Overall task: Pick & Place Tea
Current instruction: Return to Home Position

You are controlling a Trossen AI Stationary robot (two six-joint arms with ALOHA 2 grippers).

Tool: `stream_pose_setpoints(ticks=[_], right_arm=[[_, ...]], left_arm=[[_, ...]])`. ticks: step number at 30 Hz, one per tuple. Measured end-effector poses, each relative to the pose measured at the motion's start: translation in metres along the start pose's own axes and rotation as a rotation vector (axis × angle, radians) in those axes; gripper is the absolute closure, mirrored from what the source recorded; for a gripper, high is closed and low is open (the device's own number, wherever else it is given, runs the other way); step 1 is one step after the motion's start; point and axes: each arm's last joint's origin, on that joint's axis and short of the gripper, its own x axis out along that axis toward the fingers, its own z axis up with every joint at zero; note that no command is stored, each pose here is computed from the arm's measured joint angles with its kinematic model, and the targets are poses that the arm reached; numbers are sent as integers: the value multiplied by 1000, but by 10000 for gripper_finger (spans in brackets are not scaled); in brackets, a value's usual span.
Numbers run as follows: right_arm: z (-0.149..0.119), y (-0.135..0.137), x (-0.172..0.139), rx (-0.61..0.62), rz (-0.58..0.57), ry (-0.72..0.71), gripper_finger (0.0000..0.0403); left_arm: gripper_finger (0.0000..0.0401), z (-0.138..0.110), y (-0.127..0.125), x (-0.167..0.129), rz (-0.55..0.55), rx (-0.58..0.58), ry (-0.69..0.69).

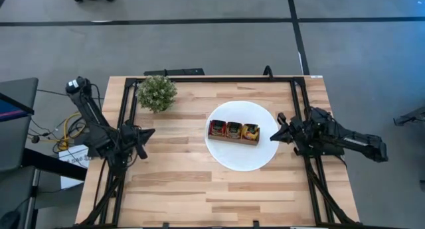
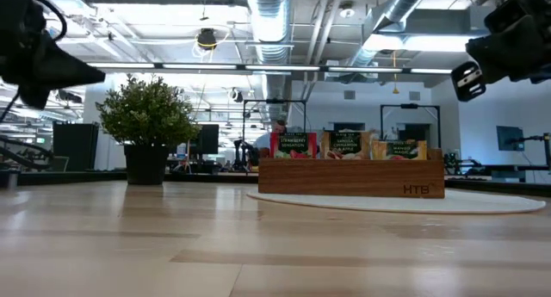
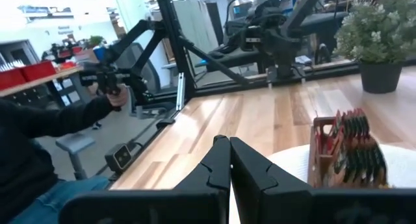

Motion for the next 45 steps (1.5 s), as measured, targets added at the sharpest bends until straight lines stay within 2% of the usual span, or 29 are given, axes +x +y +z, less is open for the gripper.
stream_pose_setpoints(ticks=[2, 7, 10, 19, 23, 27, 30, 34, 37, 40, 45], right_arm=[[0, 0, 0, 26, 0, 0, 403], [0, 0, 0, 112, 2, 1, 403], [0, 0, 0, 122, 3, 1, 403], [0, 0, 0, 122, -4, 0, 403], [0, 0, 0, 118, -4, 0, 403], [0, 0, 0, 100, -4, -1, 403], [0, 0, 0, 95, -5, 0, 403], [0, 0, 0, 93, -5, 0, 403], [0, 0, 0, 86, -4, 0, 403], [0, 0, 0, 72, -4, 1, 403], [0, 0, 0, 70, 4, 3, 403]], left_arm=[[401, -8, 2, 0, -14, -58, -27], [401, -14, 1, 0, -23, -65, -1], [401, -15, -1, 0, -28, -60, 11], [401, -13, -30, 4, -100, -75, 118], [401, -13, -44, 20, -201, -81, 137], [401, 1, -42, 44, -388, -64, -20], [401, 13, -32, 56, -352, -6, -144], [401, 21, -22, 64, -343, 53, -180], [401, 20, -11, 69, -289, 91, -140], [401, 23, 0, 69, -284, 88, -119], [401, 24, 18, 63, -215, 102, -95]])
